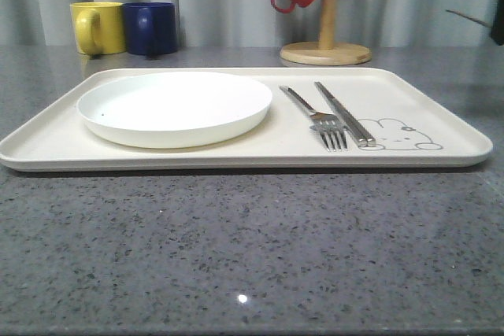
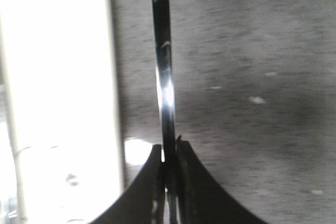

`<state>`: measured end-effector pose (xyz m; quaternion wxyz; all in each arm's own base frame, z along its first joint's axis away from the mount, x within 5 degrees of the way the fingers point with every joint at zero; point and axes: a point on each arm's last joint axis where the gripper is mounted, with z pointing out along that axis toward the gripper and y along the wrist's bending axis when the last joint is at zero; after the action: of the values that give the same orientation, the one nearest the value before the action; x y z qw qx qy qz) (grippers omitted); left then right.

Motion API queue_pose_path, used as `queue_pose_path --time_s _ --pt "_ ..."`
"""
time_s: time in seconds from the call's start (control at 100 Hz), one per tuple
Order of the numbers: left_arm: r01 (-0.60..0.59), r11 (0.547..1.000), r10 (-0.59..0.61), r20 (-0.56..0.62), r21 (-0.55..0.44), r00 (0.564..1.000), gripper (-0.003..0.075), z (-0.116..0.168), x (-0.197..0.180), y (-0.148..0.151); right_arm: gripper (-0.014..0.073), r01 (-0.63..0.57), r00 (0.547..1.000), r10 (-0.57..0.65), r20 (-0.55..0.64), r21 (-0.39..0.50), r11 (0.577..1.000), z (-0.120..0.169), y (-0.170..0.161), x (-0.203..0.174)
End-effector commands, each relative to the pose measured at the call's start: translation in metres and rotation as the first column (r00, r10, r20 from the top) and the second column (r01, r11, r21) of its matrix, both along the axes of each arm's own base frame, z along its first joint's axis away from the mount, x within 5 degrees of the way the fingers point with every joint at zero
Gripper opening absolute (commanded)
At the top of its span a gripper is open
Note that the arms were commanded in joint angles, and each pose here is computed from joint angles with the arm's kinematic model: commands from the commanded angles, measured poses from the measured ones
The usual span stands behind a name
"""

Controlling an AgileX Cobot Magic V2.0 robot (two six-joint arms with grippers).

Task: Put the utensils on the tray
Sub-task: 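Grasp the silver spoon and lay it on the tray beside the chopsticks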

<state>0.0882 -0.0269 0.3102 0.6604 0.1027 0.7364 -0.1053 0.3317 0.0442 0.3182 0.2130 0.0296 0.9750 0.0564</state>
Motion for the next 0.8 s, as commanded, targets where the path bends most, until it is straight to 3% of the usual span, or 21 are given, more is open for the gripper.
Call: queue_pose_path --time_s 0.0,0.29,0.69,0.79 --pt "-0.003 0.999 0.005 0.094 -0.032 0.996 -0.0019 0.015 0.001 0.000 -0.0057 -0.018 0.994 0.016 0.105 0.024 1.000 0.023 0.021 -0.005" --pt "-0.003 0.999 0.005 0.094 -0.032 0.996 -0.0019 0.015 0.001 0.000 -0.0057 -0.057 0.994 0.056 0.092 0.007 0.998 0.008 0.070 -0.005" --pt "-0.003 0.999 0.005 0.094 -0.032 0.996 -0.0019 0.015 0.001 0.000 -0.0054 -0.063 0.998 0.063 -0.008 -0.014 0.998 -0.030 0.081 0.012" --pt "-0.003 0.999 0.005 0.094 -0.032 0.996 -0.0019 0.015 0.001 0.000 -0.0012 -0.063 0.998 0.062 -0.019 -0.015 0.998 -0.034 0.082 0.014"
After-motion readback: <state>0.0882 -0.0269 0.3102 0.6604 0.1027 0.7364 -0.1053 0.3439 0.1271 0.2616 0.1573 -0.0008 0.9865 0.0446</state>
